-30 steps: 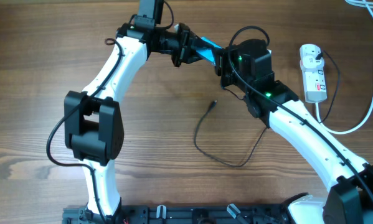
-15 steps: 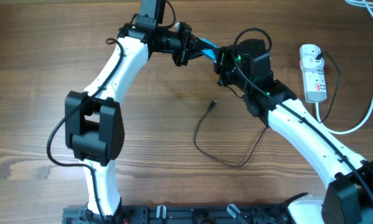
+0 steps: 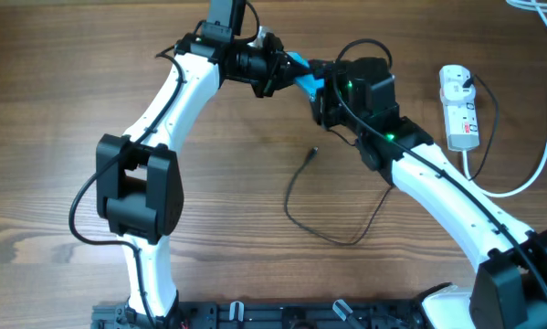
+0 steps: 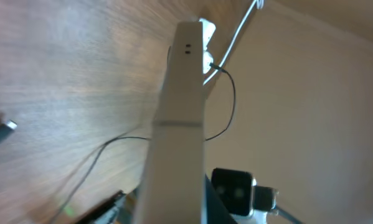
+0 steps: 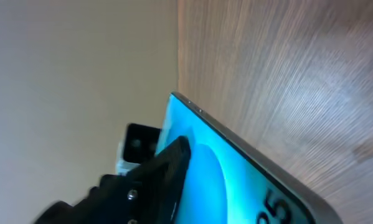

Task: Plug charger to phone and switch on socket
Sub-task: 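Release the right gripper and pull it back from the phone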

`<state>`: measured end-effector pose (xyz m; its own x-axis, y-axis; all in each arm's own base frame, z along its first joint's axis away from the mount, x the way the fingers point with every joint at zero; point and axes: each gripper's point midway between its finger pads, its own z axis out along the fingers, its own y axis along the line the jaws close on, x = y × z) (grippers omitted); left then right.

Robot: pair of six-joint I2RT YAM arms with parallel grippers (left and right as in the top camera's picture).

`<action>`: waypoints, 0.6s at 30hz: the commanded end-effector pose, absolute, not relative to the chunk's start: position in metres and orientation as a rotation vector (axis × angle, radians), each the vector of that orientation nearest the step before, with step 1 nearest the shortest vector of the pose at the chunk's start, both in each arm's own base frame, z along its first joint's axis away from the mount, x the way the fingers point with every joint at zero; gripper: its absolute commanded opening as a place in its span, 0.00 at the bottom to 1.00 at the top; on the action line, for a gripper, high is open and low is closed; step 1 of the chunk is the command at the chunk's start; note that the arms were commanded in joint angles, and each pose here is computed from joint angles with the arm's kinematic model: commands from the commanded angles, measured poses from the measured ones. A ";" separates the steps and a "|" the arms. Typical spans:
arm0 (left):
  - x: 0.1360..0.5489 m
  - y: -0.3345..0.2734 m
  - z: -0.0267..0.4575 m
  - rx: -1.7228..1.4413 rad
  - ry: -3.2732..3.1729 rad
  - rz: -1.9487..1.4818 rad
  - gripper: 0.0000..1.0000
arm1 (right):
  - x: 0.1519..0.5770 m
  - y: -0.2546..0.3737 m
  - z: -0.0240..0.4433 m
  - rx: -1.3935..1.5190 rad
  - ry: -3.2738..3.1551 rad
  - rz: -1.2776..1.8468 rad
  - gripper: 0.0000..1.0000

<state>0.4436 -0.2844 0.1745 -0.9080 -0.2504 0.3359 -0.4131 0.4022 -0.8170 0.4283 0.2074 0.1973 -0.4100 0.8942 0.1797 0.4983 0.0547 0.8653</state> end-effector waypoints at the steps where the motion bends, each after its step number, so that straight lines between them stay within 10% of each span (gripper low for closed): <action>1: 0.454 -0.250 0.155 0.351 -2.761 1.498 0.04 | 0.455 0.159 0.225 1.025 1.910 1.092 0.80; 4: 0.448 -0.235 0.149 0.184 -2.825 1.479 0.04 | 0.456 0.147 0.227 0.767 1.983 0.995 0.93; 18: 0.399 -0.230 0.176 -0.481 -2.639 1.798 0.04 | 0.410 0.122 0.150 0.542 2.406 0.737 0.92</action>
<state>0.3994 -0.2333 0.1632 -0.9787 0.1630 -0.1250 0.1839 0.4250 -0.8863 0.4123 0.1202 0.1466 -0.7379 0.5656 -0.3681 0.2547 0.7385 0.6243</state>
